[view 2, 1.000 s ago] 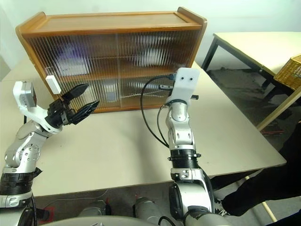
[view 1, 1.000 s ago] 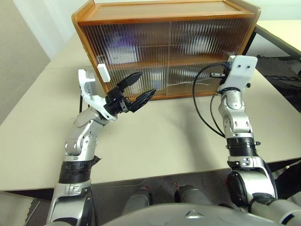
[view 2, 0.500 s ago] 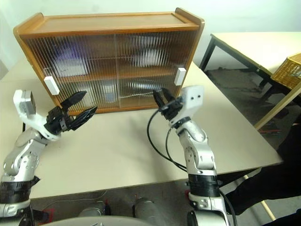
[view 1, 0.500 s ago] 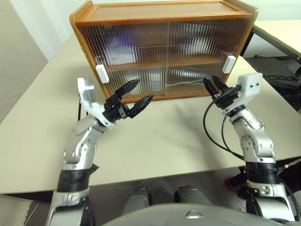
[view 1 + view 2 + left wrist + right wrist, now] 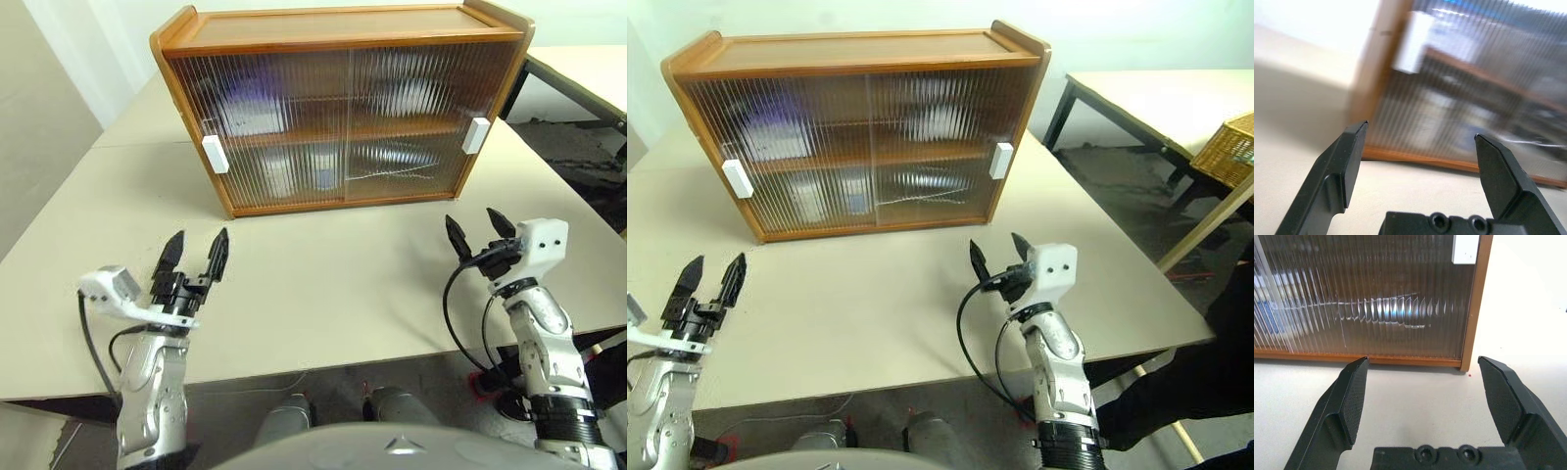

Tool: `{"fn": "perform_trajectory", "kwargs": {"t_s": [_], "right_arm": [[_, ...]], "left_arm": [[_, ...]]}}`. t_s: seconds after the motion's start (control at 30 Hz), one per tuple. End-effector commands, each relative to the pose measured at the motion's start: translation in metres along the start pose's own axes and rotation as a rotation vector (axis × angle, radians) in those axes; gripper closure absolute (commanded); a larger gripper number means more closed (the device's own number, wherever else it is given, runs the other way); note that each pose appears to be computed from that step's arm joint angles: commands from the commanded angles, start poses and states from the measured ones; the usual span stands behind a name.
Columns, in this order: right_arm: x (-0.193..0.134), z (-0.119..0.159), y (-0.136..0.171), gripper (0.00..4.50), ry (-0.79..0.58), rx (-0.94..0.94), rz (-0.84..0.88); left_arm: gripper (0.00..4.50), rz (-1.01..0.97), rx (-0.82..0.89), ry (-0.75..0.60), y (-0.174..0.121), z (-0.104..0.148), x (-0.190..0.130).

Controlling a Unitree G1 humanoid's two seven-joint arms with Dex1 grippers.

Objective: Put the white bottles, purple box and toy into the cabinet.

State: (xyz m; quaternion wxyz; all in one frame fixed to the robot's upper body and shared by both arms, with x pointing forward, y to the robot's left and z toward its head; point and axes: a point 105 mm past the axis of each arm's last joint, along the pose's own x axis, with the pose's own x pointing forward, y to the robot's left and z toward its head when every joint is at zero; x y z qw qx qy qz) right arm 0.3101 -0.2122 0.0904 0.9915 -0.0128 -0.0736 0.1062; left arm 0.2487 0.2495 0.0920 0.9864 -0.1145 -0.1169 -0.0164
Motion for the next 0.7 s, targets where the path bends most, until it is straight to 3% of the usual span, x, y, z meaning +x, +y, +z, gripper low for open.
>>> {"fn": "perform_trajectory", "kwargs": {"t_s": [0.03,0.7], "right_arm": [[-0.003,-0.009,-0.008,0.06,0.022,-0.004,-0.033],[0.006,-0.016,-0.012,0.06,-0.008,0.017,-0.055]], "left_arm": [[0.0,0.059,0.049,0.032,0.009,-0.01,-0.01],[0.0,0.152,0.183,0.031,0.027,-0.01,-0.012]]}}
